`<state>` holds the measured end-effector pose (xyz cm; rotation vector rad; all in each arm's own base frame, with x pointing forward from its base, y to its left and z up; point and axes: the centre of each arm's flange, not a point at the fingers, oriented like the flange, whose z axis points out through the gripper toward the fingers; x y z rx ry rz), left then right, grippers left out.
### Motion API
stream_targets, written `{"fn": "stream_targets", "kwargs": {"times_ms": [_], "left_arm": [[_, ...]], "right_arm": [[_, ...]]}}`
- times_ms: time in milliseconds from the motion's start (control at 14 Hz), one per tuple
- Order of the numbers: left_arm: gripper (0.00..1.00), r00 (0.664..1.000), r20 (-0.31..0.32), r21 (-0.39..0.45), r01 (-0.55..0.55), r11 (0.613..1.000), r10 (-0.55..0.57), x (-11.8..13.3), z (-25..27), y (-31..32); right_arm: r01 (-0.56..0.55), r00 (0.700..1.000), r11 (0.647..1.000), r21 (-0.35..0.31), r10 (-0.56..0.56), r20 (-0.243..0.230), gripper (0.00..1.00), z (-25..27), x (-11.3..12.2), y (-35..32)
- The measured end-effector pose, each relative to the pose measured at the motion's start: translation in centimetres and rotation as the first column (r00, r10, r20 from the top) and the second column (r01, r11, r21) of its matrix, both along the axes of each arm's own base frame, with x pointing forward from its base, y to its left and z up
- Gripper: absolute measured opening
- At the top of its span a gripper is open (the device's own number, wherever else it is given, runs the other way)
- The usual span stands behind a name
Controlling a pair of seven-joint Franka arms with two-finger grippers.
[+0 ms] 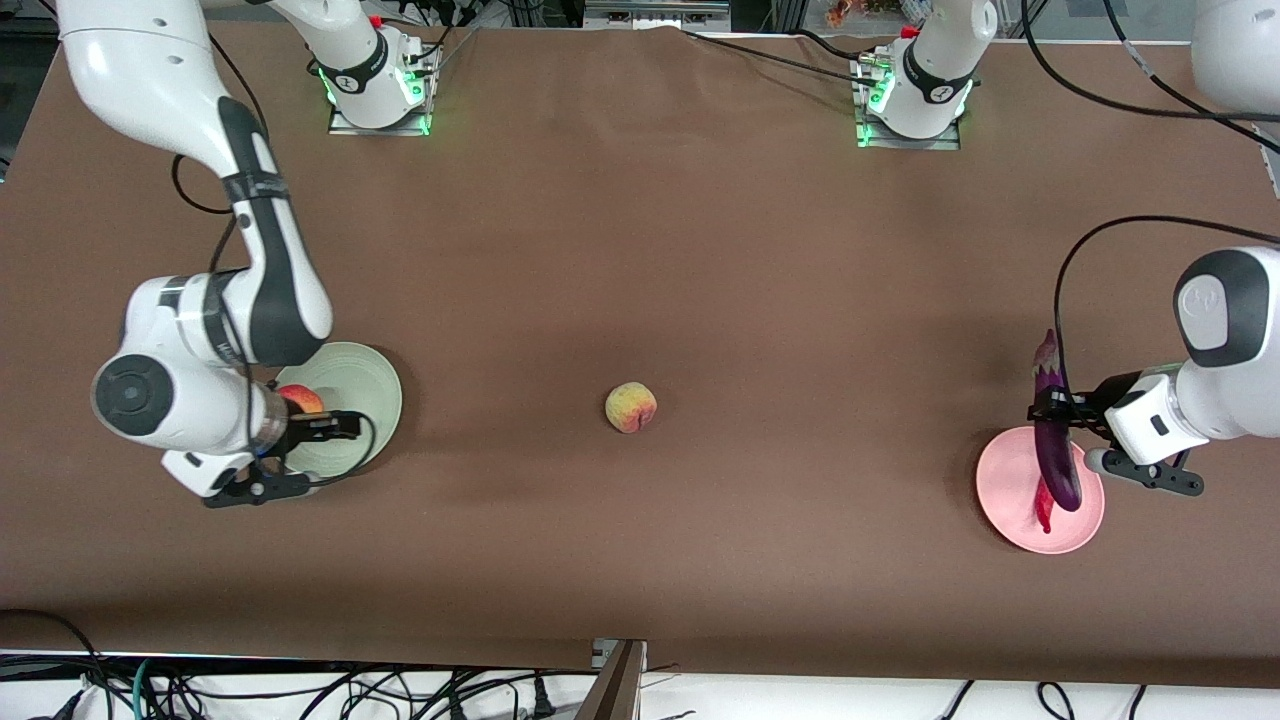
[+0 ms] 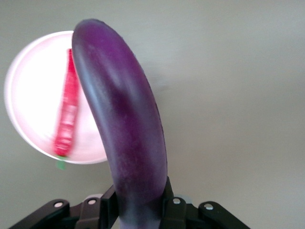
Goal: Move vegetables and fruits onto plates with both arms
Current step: 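Release the pomegranate on the green plate while the left gripper lowers the eggplant, then grasp the peach with the right gripper while the left gripper releases the eggplant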
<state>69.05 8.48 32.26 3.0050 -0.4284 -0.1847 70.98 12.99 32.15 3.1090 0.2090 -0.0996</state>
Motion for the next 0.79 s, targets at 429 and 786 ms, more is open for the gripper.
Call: {"fn": "stream_targets", "kwargs": {"times_ms": [429, 786], "left_arm": [[0.35, 0.961, -0.120, 0.273, 0.273, 0.922, -0.249, 0.4, -11.1, 0.0], [0.40, 0.958, -0.104, 0.279, 0.285, 0.917, -0.266, 1.0, -11.5, -2.4]], "right_arm": [[0.128, 0.980, 0.988, 0.086, -0.140, 0.145, 1.00, -1.0, -3.7, 18.4], [0.154, 0.957, 0.973, 0.172, -0.190, 0.219, 1.00, -3.3, -6.9, 27.2]]}}
